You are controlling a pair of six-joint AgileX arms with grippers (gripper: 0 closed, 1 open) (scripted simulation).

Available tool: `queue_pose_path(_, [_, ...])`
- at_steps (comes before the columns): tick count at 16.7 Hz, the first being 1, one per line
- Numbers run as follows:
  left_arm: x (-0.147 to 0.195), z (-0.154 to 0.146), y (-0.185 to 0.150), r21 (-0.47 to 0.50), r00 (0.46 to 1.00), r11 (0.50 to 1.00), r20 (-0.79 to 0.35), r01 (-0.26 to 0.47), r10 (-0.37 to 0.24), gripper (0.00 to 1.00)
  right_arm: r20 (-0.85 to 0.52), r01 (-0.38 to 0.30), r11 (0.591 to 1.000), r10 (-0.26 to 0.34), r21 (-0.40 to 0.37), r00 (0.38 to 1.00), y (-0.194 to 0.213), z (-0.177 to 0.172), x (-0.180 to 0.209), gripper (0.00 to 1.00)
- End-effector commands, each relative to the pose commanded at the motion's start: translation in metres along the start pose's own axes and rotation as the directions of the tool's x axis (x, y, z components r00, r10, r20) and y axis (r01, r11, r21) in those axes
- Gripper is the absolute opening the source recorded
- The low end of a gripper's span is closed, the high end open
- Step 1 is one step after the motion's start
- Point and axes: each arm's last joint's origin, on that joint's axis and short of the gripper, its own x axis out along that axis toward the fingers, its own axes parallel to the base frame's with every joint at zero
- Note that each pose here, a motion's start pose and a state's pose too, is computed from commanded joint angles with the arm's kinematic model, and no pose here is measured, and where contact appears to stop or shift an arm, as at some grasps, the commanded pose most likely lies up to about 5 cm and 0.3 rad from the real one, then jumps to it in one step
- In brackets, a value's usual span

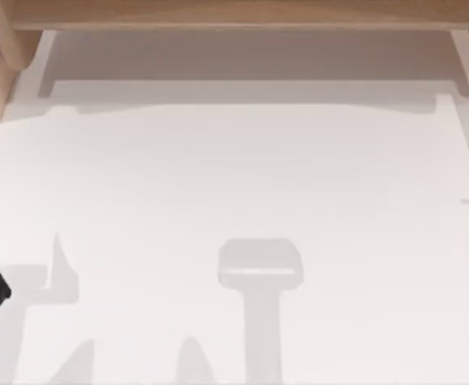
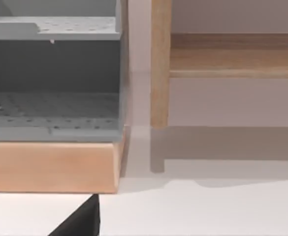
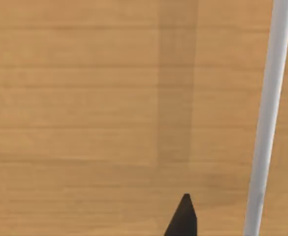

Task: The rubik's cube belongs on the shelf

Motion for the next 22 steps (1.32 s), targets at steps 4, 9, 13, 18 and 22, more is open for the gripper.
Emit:
queue_pose_path(4, [0.0, 0.0, 0.0, 0.0, 1.0, 1.0, 0.0, 0.0, 0.0, 1.0, 0.0, 0.0, 1.0, 0.0, 0.0, 1.0, 0.0, 0.0, 0.0, 1.0])
queue_pose_path(9, [0.0, 0.0, 0.0, 0.0, 1.0, 1.0, 0.0, 0.0, 0.0, 1.0, 0.0, 0.0, 1.0, 0.0, 0.0, 1.0, 0.0, 0.0, 0.0, 1.0])
queue_pose_path(13, [0.0, 0.0, 0.0, 0.0, 1.0, 1.0, 0.0, 0.0, 0.0, 1.0, 0.001, 0.002, 1.0, -0.002, -0.002, 1.0, 0.0, 0.0, 0.0, 1.0])
queue_pose_path(18, [0.0, 0.0, 0.0, 0.0, 1.0, 1.0, 0.0, 0.0, 0.0, 1.0, 0.001, 0.001, 1.0, -0.001, 0.0, 1.0, 0.0, 0.0, -0.019, 1.0])
queue_pose_path(22, [0.0, 0.0, 0.0, 0.0, 1.0, 1.0, 0.0, 0.0, 0.0, 1.0, 0.004, -0.002, 1.0, 0.002, 0.002, 1.0, 0.001, 0.001, -0.018, 1.0])
